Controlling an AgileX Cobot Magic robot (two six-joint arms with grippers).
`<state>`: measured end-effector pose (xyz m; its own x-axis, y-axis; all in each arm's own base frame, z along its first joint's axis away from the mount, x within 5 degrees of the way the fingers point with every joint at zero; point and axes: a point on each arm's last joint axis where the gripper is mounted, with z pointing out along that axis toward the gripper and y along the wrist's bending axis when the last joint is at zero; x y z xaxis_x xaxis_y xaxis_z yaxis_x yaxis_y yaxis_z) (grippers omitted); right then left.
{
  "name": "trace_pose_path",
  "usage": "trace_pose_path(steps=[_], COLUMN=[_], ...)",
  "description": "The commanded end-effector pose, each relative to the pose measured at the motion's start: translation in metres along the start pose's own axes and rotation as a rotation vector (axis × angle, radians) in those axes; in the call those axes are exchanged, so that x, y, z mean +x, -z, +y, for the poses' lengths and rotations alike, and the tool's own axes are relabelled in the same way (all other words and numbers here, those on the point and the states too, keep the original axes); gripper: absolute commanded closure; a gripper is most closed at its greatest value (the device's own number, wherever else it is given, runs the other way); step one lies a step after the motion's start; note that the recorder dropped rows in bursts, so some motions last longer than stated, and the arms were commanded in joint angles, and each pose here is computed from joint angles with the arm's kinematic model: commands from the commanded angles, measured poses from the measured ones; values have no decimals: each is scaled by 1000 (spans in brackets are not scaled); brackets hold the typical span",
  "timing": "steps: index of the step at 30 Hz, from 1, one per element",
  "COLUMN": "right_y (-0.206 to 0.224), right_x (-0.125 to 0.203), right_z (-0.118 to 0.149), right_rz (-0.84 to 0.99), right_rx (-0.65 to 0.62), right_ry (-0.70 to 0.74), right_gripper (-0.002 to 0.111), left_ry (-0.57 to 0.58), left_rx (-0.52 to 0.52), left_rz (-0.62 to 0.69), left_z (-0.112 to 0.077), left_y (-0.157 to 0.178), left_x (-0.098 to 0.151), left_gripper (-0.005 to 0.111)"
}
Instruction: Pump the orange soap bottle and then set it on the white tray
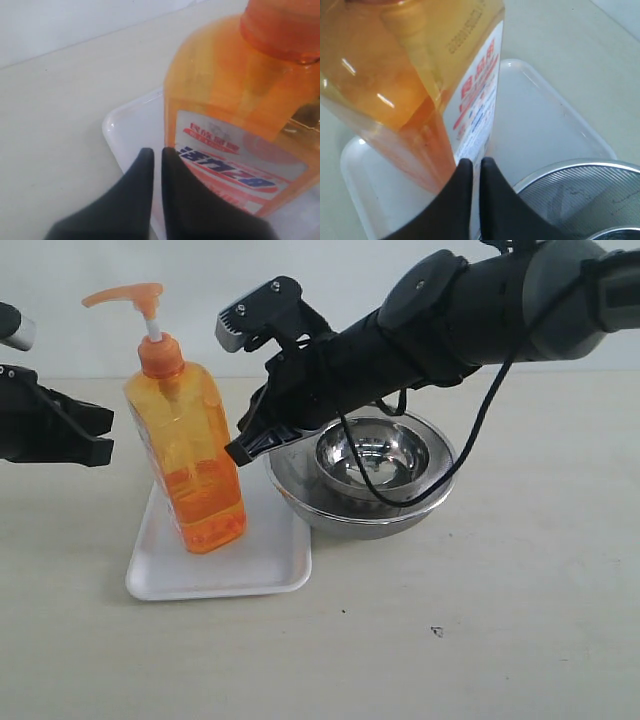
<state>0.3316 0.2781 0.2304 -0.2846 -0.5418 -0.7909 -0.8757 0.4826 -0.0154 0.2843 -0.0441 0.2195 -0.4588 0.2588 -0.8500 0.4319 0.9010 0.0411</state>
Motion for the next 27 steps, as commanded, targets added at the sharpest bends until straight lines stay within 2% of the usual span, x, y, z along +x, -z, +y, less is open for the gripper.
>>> trace_pose_path(steps=[1,5,13,21,27], right_y=[2,2,2,2,2], right_x=[-2,-2,-2,-2,-2], right_z=[2,3,4,6,6], right_rz=[-3,-6,-3,2,0], right_rx=[-24,-30,-46,-62,-66], right_ry=[-8,-13,-16,-19,-6], right_gripper=[108,108,108,108,108], left_ry=[-8,-64,-86,-71,-50], left_rx=[-4,18,31,38,82], left_rz=[-17,-34,-87,-75,-62], left_z=[1,-1,-2,-1,-2], left_y=[0,0,0,-6,-18], left_x=[-3,-4,-9,-7,0], left_gripper=[102,102,102,102,102])
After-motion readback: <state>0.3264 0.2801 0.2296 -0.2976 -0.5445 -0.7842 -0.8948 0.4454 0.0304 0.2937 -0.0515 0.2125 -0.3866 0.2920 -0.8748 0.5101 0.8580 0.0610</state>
